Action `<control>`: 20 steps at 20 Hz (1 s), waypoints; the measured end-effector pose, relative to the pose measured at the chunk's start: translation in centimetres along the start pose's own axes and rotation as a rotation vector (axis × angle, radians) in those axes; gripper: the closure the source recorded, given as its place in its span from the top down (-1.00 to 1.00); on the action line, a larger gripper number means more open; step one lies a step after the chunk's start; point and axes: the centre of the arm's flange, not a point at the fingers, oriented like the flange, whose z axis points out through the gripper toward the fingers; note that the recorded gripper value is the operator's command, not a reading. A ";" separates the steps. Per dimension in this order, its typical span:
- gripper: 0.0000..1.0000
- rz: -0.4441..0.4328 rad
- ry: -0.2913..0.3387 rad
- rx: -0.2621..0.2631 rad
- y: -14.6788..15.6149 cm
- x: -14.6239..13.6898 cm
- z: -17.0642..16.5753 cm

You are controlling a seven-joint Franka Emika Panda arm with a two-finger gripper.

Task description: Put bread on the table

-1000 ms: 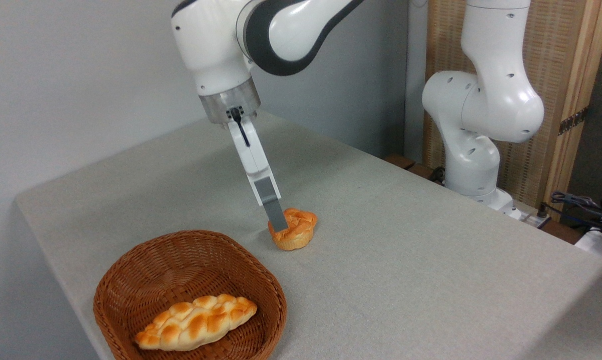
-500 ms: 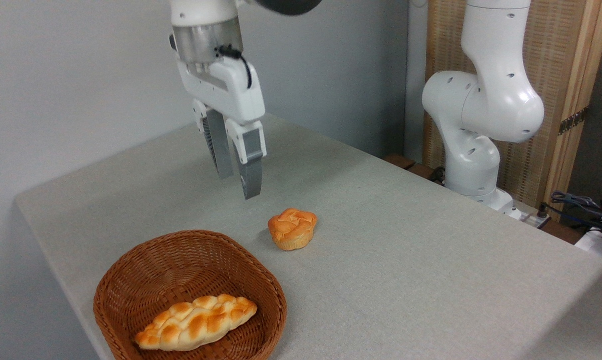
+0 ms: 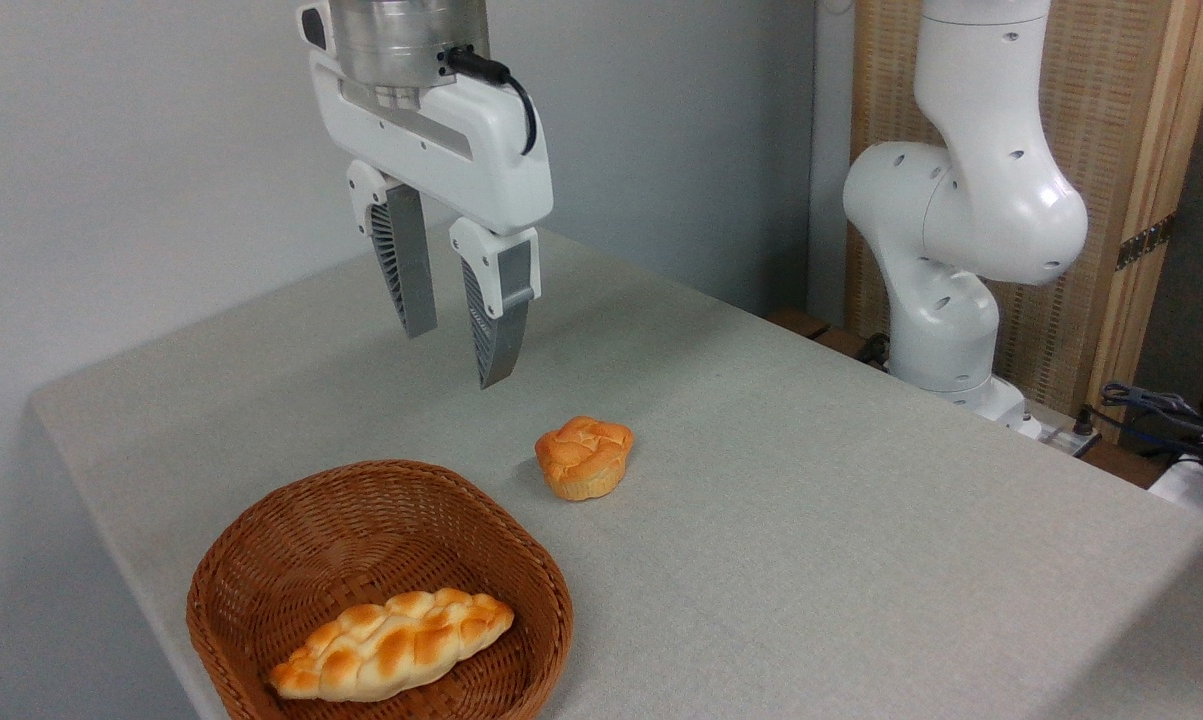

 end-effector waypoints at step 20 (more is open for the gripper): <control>1.00 0.038 -0.092 0.043 0.2 0.8 0.6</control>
